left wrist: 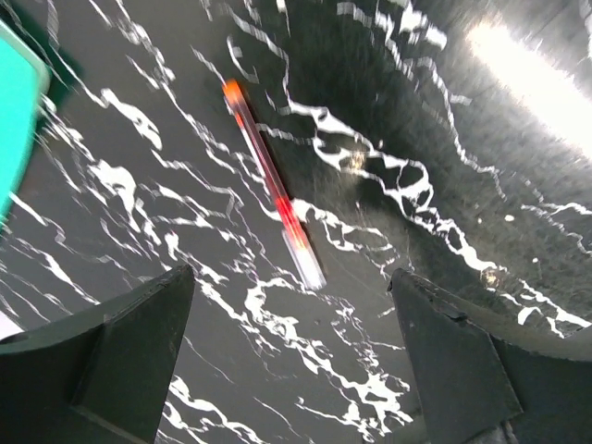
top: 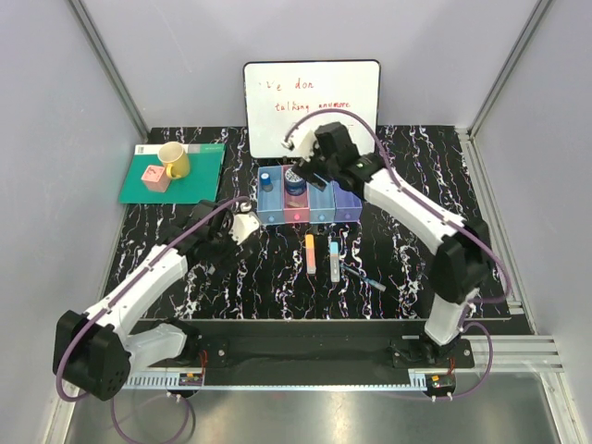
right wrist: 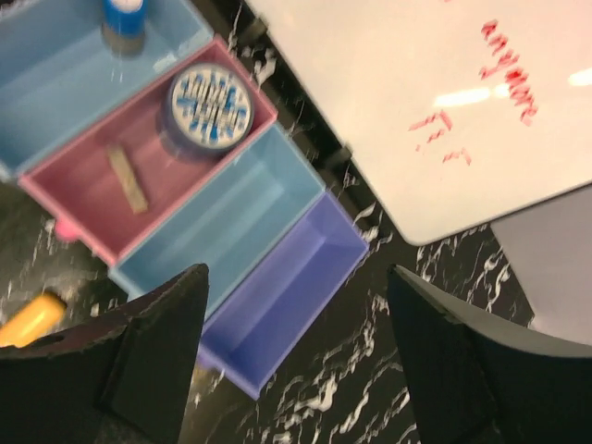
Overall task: Sort the stationery into containers
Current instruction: Pick up the pen from the center of the board.
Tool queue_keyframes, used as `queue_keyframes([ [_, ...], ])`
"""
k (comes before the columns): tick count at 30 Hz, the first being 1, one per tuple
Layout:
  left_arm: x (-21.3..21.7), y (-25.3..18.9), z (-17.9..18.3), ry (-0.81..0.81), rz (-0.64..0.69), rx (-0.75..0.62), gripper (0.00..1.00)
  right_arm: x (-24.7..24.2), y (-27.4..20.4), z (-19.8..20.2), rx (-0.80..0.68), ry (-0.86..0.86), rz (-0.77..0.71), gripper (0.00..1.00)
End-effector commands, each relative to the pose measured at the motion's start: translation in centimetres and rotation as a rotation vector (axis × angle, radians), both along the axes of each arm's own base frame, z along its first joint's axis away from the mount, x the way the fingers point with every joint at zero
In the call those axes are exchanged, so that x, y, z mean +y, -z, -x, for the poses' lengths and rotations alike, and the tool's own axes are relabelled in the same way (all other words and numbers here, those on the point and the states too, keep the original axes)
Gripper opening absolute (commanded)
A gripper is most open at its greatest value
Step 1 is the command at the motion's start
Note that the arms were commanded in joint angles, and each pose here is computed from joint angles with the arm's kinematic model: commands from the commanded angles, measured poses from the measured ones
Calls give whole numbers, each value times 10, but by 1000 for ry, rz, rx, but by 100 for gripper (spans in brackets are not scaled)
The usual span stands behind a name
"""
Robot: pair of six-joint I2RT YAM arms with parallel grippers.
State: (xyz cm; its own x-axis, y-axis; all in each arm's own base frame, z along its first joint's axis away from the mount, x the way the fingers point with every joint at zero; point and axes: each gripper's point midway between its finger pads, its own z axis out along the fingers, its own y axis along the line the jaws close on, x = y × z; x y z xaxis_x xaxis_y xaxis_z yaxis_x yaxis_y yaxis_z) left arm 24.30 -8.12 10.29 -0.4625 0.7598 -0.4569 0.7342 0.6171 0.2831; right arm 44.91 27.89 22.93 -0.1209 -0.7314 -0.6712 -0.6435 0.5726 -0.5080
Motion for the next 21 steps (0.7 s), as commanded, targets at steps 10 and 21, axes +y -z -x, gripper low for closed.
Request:
queue_keyframes([
  [10, 13, 43, 16, -71, -36, 152, 99, -87, 86, 148, 312, -144, 166, 88],
  [21, 30, 72, 7, -108, -119, 182, 95, -115, 138, 201, 440, -180, 206, 82],
])
